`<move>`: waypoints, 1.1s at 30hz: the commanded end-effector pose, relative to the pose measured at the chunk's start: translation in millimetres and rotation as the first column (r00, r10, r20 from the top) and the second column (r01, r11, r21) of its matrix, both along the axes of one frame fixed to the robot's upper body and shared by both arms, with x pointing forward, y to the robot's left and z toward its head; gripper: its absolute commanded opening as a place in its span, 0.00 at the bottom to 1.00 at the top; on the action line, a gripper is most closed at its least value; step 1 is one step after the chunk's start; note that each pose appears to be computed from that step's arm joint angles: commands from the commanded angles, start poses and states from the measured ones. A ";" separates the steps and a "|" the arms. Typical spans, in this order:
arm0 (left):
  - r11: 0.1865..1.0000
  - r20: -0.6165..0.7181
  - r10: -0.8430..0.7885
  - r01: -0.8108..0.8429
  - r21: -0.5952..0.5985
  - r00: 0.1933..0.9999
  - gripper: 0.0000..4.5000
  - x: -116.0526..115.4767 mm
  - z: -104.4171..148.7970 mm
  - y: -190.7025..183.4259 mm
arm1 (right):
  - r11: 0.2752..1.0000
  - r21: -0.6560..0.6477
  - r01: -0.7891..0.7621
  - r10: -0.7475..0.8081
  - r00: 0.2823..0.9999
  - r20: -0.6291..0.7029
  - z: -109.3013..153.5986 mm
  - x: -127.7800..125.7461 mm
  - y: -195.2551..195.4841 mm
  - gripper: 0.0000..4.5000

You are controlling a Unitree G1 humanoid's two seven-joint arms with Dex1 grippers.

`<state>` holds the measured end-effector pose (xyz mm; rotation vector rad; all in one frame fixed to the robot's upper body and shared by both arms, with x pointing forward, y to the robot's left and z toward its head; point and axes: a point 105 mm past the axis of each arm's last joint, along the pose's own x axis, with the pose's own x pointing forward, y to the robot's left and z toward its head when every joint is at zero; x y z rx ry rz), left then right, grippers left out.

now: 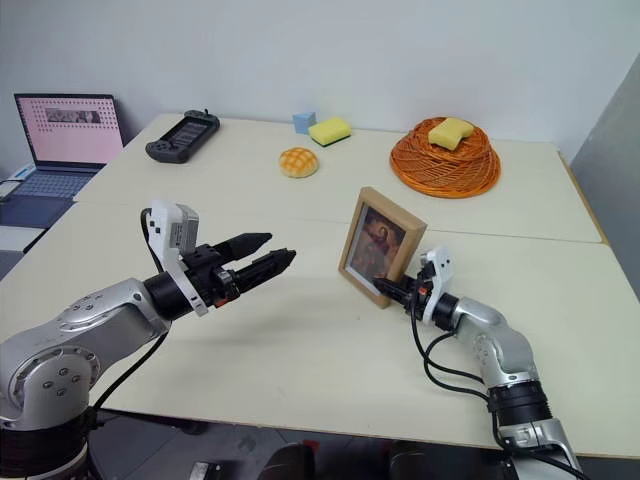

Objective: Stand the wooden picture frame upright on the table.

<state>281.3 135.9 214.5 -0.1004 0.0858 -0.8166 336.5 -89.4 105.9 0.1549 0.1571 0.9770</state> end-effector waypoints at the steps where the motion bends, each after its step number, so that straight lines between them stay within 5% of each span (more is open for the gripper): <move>1: 0.994 -0.042 -0.113 0.112 -0.019 0.993 0.81 -15.4 5.7 -1.1 | 0.992 -0.052 -0.116 0.115 0.993 -0.026 -21.1 -19.6 11.5 0.32; 33: 0.993 -0.048 -0.120 0.119 -0.017 0.992 0.81 -10.2 8.9 -3.1 | 0.997 0.000 -0.075 0.075 0.995 -0.067 -16.3 -5.7 11.9 0.32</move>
